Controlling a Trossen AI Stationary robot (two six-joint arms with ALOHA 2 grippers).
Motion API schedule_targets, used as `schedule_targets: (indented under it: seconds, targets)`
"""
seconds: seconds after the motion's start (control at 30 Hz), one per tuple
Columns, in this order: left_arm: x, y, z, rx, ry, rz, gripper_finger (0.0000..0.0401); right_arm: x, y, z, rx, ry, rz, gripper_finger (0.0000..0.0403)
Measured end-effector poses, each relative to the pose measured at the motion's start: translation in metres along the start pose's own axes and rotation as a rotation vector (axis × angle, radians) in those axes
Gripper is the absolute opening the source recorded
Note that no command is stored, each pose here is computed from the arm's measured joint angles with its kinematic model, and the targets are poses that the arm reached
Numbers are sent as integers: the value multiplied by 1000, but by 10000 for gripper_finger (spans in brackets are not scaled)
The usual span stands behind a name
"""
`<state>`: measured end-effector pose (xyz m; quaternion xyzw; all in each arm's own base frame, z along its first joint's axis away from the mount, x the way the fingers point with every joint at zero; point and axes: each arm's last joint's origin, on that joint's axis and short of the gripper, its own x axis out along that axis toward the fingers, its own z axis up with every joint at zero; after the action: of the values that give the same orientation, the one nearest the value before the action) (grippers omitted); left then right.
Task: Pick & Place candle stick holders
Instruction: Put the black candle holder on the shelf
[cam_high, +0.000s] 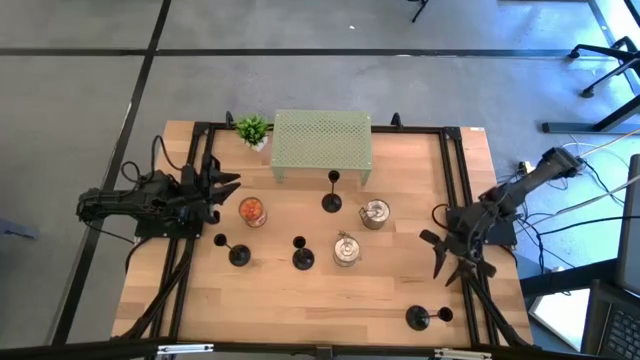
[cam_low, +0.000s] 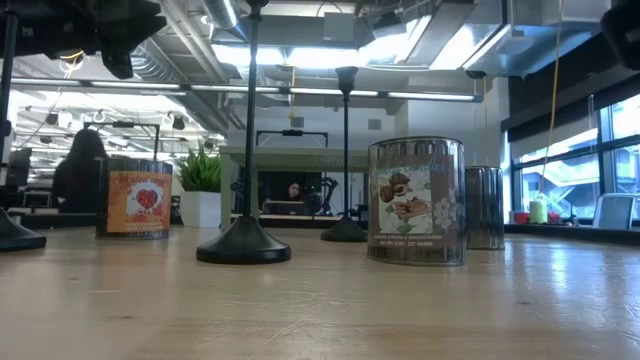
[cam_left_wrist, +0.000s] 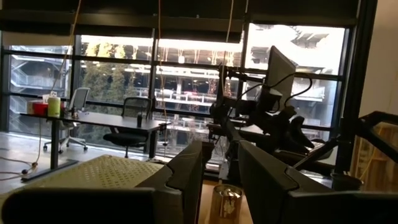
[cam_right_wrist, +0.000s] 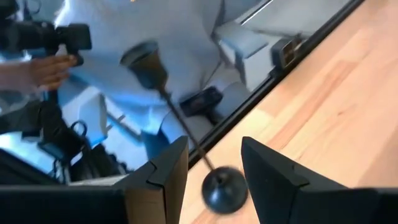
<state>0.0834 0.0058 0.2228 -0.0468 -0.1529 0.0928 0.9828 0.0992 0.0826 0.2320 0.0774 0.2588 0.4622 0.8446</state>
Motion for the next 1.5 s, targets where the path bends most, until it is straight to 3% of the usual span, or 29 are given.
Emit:
schedule_targets:
  seconds: [0.2, 0.33, 0.57, 0.83, 1.1, 1.5]
  targets:
    - [0, -3, -1, 50, 7, -94, 102, 20, 0, -16, 7, 129, 13, 154]
    - [0, -3, 0, 60, 6, -101, 102, 35, -1, -26, 0, 185, 7, 154]
    - [0, -3, 0, 60, -2, -101, 102, 62, 10, -26, -85, 133, 123, 154]
    - [0, -2, 1, 77, -9, -68, 102, 81, 7, -35, -194, 174, 24, 154]
    - [0, -2, 1, 77, -10, -60, 102, 91, 7, -34, -215, 148, 56, 151]
    - [0, -2, 1, 77, -10, -60, 102, 100, 7, -29, -262, 70, 75, 103]
